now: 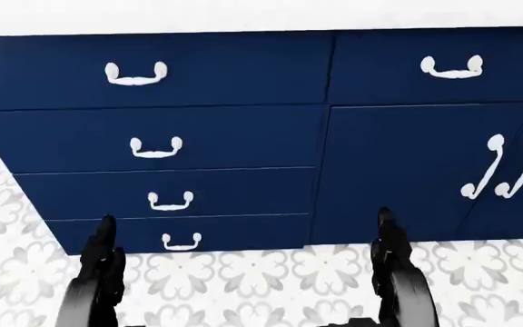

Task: Navigate to the stove.

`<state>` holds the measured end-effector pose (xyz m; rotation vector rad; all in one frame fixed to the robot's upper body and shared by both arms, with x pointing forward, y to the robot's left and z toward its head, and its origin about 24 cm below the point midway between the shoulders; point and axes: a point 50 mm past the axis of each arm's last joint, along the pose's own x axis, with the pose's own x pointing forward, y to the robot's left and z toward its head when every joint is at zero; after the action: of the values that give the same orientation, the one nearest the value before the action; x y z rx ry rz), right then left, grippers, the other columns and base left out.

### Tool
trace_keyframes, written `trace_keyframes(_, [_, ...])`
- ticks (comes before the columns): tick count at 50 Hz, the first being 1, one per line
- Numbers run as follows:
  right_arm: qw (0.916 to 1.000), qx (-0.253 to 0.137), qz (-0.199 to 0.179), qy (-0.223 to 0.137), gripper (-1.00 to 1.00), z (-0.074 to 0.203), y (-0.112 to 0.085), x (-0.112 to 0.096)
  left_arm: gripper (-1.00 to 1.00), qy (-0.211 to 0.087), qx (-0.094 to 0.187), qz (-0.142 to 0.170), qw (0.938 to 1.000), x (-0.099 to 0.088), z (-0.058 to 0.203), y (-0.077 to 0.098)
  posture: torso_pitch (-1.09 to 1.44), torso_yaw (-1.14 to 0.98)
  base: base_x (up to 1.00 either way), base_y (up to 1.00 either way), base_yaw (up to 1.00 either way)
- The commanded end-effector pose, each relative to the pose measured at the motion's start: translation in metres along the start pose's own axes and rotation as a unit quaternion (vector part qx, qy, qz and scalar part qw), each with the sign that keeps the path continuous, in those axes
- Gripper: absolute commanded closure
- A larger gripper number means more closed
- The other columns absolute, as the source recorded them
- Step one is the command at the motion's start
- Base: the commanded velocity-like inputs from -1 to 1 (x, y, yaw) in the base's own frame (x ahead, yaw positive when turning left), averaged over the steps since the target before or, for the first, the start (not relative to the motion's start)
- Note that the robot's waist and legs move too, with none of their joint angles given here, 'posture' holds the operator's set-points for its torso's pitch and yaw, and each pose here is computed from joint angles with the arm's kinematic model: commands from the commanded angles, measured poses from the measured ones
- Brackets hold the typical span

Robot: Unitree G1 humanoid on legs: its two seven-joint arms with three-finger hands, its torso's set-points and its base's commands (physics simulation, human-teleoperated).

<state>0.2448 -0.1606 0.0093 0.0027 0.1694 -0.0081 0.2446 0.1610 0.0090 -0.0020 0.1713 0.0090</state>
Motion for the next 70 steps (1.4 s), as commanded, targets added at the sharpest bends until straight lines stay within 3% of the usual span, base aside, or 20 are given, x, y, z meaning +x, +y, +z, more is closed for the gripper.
trace_keyframes(1, [0.996,-0.001,0.007,-0.09,-1.0,0.0342,0.0008,0.0026,-1.0,-0.086,0.001,-0.004,0.9963,0.0038,0.0334,-0.0012,0.0,0.0,0.0,0.0,0.0])
trace_keyframes(70, [0.9963,-0.007,0.009,-0.085,-1.0,0.0339,0.0014,0.0032,-1.0,-0.086,0.001,-0.004,0.9963,0.0038,0.0334,-0.0012,0.0,0.0,0.0,-0.11,0.0])
